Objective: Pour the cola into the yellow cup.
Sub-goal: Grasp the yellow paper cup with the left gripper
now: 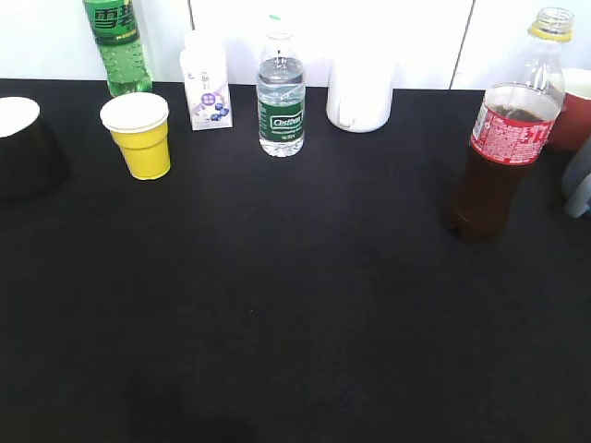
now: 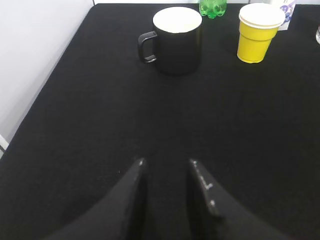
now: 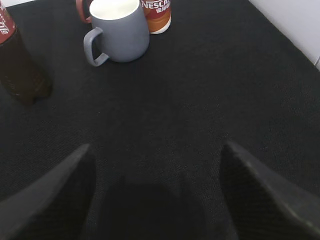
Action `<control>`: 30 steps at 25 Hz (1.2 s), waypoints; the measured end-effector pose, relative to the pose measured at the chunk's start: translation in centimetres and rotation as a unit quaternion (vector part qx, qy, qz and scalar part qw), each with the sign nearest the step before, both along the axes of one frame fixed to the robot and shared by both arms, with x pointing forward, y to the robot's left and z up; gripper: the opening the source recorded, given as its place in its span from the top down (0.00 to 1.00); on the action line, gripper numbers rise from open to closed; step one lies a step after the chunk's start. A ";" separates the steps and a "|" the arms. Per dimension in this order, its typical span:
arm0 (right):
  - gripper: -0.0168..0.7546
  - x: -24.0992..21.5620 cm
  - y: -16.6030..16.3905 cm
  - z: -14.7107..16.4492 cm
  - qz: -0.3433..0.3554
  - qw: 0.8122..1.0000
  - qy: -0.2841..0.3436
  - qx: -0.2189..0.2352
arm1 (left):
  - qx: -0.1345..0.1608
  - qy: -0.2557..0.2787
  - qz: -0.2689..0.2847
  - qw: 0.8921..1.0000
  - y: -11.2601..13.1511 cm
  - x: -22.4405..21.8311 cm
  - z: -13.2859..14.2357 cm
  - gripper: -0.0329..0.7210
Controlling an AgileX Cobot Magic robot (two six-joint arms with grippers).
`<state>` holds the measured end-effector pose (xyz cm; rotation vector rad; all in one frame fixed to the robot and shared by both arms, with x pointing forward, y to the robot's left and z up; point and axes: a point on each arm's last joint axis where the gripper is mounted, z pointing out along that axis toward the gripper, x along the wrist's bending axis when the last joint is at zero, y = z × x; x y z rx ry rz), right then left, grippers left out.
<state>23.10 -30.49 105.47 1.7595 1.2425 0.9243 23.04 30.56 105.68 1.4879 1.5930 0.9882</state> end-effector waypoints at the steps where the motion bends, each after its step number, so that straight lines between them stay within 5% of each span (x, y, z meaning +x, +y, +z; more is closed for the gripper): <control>1: 0.22 0.0 0.0 0.0 0.000 1.000 0.000 0.000 | 0.000 0.000 0.000 1.000 0.0 0.0 0.0 0.67; 11: 0.22 0.0 0.0 0.0 0.000 1.000 0.000 0.000 | 0.000 0.013 0.000 1.000 0.0 0.5 0.1 0.64; 15: 0.22 0.0 0.0 0.0 0.000 1.000 0.000 0.000 | 0.008 0.054 -0.011 0.998 -0.1 4.2 1.5 0.18; 19: 0.22 0.0 0.0 0.0 0.000 1.000 0.000 0.000 | -0.024 -0.091 -0.037 0.995 -0.7 11.1 4.8 0.20; 22: 0.22 0.0 0.0 0.0 0.000 1.000 0.000 0.000 | 0.001 -0.191 -0.058 0.980 -1.3 16.8 5.6 0.21; 26: 0.22 0.0 0.0 0.0 0.000 1.000 0.000 0.000 | -0.028 -0.156 -0.130 0.979 -5.6 22.8 1.6 0.21; 30: 0.22 0.0 0.0 0.0 0.000 1.000 0.000 0.000 | -0.038 -0.109 -0.163 0.980 -8.7 23.5 -7.1 0.21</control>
